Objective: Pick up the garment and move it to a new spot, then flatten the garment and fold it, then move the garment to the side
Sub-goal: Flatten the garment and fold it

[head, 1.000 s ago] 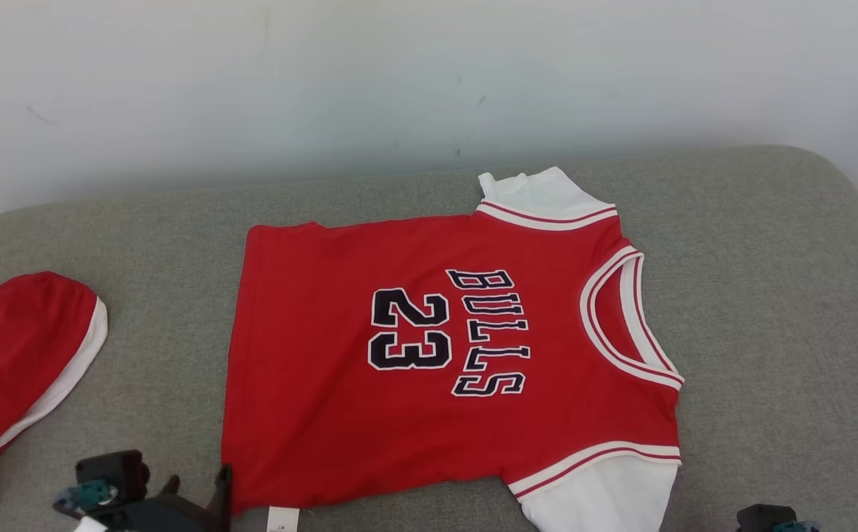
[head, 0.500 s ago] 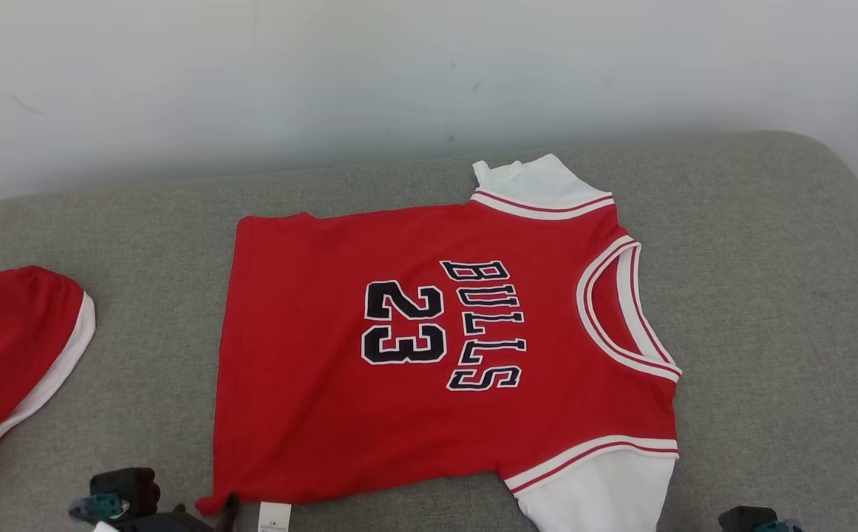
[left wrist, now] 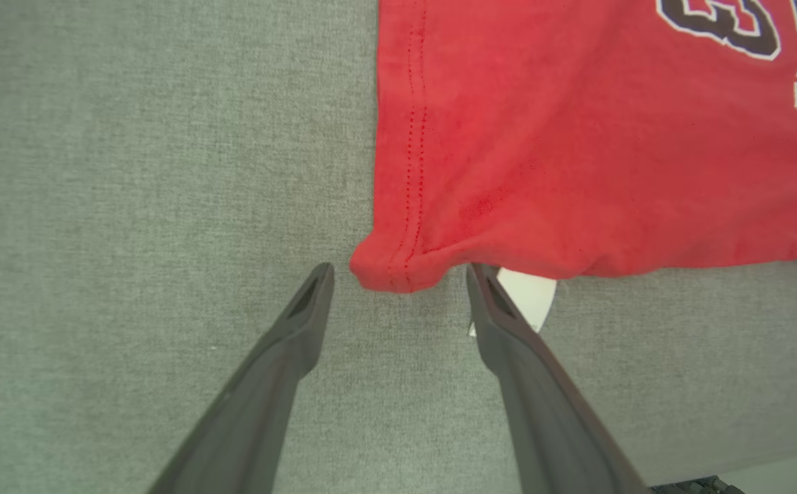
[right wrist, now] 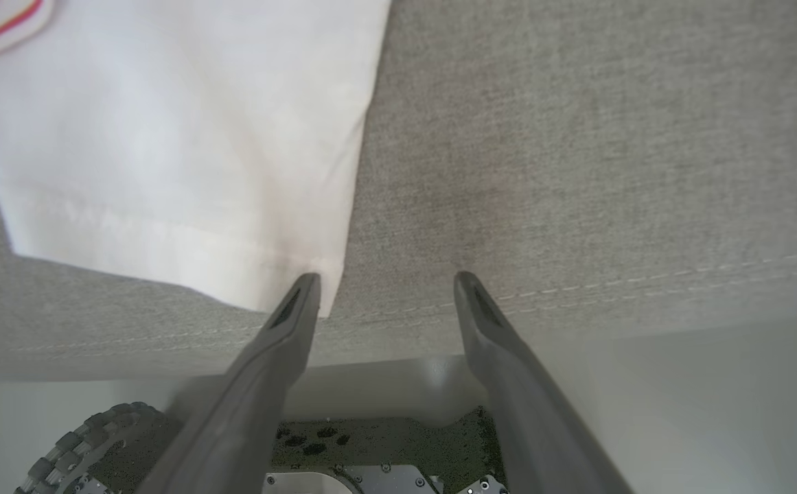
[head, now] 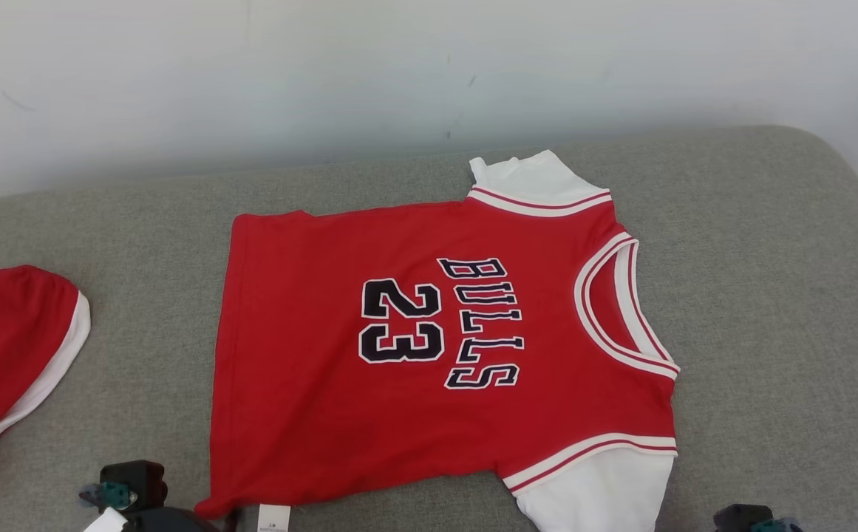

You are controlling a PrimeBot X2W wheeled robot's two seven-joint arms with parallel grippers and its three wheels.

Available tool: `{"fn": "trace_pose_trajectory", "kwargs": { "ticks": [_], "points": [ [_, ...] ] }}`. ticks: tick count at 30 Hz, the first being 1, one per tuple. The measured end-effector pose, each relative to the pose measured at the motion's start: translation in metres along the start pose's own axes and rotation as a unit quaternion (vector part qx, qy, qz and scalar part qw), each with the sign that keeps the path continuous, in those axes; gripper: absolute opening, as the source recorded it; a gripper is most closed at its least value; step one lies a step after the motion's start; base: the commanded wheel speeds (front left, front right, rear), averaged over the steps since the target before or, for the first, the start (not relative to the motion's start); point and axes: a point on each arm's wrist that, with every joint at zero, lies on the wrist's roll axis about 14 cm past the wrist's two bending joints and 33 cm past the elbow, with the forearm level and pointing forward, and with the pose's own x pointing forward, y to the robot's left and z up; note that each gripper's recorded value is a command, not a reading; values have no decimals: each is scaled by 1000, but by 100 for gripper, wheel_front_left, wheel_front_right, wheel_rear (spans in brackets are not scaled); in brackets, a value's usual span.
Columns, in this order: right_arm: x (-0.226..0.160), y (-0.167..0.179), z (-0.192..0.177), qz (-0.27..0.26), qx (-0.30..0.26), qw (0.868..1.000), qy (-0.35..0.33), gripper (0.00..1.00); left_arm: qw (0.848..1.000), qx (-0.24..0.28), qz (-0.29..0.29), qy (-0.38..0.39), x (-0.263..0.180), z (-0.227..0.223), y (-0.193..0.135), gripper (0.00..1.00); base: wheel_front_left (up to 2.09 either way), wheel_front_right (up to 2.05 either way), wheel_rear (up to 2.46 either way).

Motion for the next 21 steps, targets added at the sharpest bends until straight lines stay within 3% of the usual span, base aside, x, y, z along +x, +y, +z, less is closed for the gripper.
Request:
{"fn": "trace_pose_trajectory", "kwargs": {
  "ticks": [6, 16, 21],
  "points": [
    [1, 19, -10, 21, -11, 999, 27, 100, 999, 12, 9, 40, 5, -12, 5, 100, 0, 0, 0],
    [-3, 2, -12, -4, -2, 999, 33, 100, 1000, 2, 5, -23, -5, 30, 6, 100, 0, 0, 0],
    [-5, 0, -13, -7, -1, 999, 36, 100, 1000, 7, 5, -12, -4, 30, 5, 100, 0, 0, 0]
  ]
}}
